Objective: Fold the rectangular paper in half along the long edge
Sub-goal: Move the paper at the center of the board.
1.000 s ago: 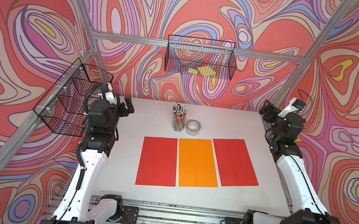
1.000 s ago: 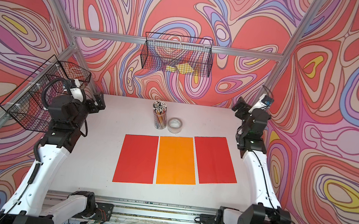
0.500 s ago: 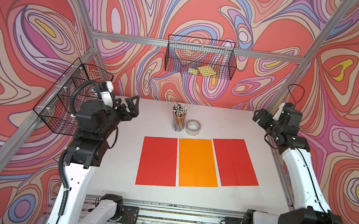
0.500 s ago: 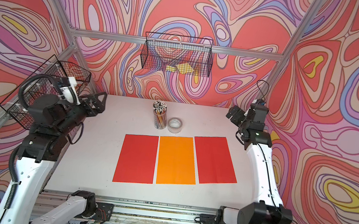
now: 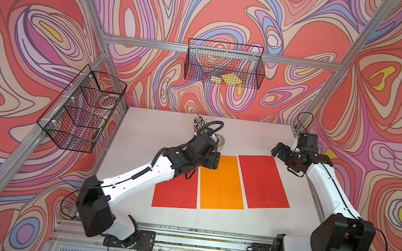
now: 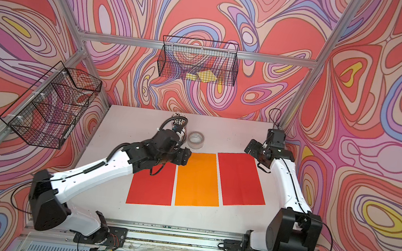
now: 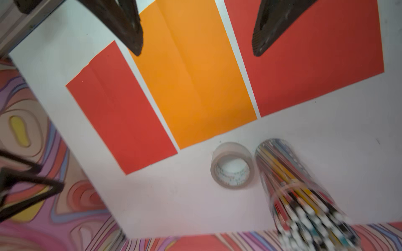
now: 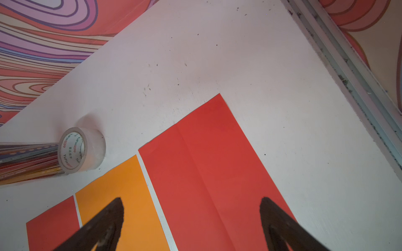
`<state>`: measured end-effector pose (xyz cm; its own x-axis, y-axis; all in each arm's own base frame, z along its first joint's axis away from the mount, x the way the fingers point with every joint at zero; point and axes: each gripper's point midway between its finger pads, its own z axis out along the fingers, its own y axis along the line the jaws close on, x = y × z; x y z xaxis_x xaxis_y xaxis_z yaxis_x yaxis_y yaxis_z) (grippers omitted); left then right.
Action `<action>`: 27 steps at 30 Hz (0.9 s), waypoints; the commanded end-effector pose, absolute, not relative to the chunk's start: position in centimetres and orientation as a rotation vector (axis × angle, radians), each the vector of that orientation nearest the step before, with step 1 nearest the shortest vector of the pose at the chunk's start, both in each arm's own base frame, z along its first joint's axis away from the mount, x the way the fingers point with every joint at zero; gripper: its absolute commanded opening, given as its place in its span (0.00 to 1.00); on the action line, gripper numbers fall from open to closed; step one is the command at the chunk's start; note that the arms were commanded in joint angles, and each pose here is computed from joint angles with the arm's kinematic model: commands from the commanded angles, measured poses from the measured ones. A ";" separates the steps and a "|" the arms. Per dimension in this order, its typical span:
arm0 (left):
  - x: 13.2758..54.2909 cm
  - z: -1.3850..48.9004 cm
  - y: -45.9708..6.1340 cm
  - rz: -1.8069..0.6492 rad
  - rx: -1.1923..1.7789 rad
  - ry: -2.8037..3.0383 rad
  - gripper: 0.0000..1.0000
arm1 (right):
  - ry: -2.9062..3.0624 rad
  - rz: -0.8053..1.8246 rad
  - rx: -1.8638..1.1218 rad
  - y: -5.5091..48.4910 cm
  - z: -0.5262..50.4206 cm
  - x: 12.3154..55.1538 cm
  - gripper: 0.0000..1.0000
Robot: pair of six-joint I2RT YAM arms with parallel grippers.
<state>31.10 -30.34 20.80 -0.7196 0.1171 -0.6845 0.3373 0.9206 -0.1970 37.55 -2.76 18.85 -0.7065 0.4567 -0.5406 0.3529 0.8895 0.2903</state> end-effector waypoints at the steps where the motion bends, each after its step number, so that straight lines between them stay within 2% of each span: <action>1: 30.8 18.3 -30.7 -0.317 0.293 2.467 0.75 | 2.483 0.190 0.567 -2.9 17.2 36.9 0.98; 4: 30.8 15.2 -31.5 -0.297 0.282 2.549 0.71 | 2.517 0.209 0.564 -2.6 16.2 37.0 0.98; 8: 30.8 12.6 -32.8 -0.314 0.288 2.627 0.62 | 2.516 0.240 0.552 -2.2 16.2 37.1 0.98; 10: 30.6 11.3 -34.2 -0.362 0.309 2.673 0.43 | 2.515 0.256 0.545 -2.0 16.1 37.2 0.97; 13: 30.4 9.4 -35.7 -0.420 0.301 2.732 0.23 | 2.517 0.269 0.543 -1.8 16.2 37.1 0.97; 20: 30.2 5.8 -35.4 -0.309 0.274 2.841 0.04 | 2.503 0.304 0.530 -1.3 16.7 36.7 0.97; 27: 29.5 3.4 -33.5 -0.181 0.243 2.919 0.00 | 2.503 0.315 0.527 -1.1 16.9 36.5 0.97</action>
<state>29.99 -35.20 4.16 -0.9453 0.1784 -0.2733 0.2275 0.9605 -0.1601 36.95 -1.32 16.44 -0.7687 0.4356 -0.4683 0.3119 0.8945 0.3202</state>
